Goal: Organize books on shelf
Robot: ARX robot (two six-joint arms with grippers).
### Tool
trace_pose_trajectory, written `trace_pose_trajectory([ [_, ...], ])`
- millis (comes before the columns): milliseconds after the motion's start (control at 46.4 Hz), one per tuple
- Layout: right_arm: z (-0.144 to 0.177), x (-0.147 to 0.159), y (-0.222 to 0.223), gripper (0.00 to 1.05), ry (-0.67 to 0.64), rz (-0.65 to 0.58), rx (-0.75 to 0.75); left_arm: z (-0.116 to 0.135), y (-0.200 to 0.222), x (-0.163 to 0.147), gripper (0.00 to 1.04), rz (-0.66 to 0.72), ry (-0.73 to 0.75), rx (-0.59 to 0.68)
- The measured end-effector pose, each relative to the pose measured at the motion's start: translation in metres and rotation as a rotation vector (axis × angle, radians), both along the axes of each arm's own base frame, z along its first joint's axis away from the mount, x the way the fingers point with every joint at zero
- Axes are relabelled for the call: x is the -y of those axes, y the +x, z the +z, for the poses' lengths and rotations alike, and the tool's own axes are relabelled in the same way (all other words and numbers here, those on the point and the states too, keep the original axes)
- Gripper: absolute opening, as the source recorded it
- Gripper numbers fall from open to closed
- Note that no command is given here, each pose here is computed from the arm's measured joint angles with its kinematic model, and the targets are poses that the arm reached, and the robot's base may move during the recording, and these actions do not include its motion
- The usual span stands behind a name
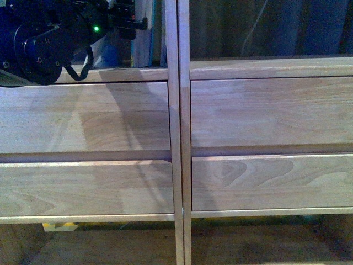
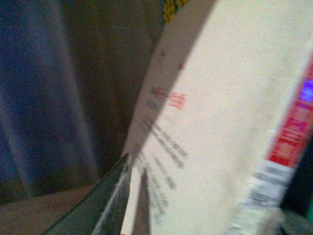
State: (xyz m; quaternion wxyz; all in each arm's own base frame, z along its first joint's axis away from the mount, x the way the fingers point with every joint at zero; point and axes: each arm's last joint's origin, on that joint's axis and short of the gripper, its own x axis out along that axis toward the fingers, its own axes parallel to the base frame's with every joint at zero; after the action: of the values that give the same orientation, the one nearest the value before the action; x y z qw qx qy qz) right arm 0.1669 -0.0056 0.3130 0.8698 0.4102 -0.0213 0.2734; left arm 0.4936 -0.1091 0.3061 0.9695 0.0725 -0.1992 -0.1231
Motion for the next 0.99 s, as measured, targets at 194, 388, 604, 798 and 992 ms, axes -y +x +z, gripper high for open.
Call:
trace_pose_trajectory([
  [194, 0.002, -0.001, -0.004, 0.98, -0.002, 0.006, 0.017, 0.008, -0.028, -0.007, 0.95, -0.034, -0.068, -0.042],
  [388, 0.005, -0.003, -0.010, 0.98, -0.011, 0.006, 0.040, 0.027, -0.083, -0.026, 0.97, -0.048, -0.163, -0.103],
  [604, 0.001, -0.001, -0.018, 0.98, -0.152, -0.166, 0.048, 0.024, -0.158, -0.057, 0.97, -0.018, -0.254, -0.267],
  [798, -0.003, -0.002, -0.020, 0.92, -0.385, -0.362, 0.034, 0.024, -0.188, -0.065, 0.80, 0.184, -0.225, -0.358],
  [992, -0.035, -0.005, -0.027, 0.67, -0.711, -0.555, -0.077, -0.017, -0.218, -0.078, 0.56, 0.239, -0.178, -0.396],
])
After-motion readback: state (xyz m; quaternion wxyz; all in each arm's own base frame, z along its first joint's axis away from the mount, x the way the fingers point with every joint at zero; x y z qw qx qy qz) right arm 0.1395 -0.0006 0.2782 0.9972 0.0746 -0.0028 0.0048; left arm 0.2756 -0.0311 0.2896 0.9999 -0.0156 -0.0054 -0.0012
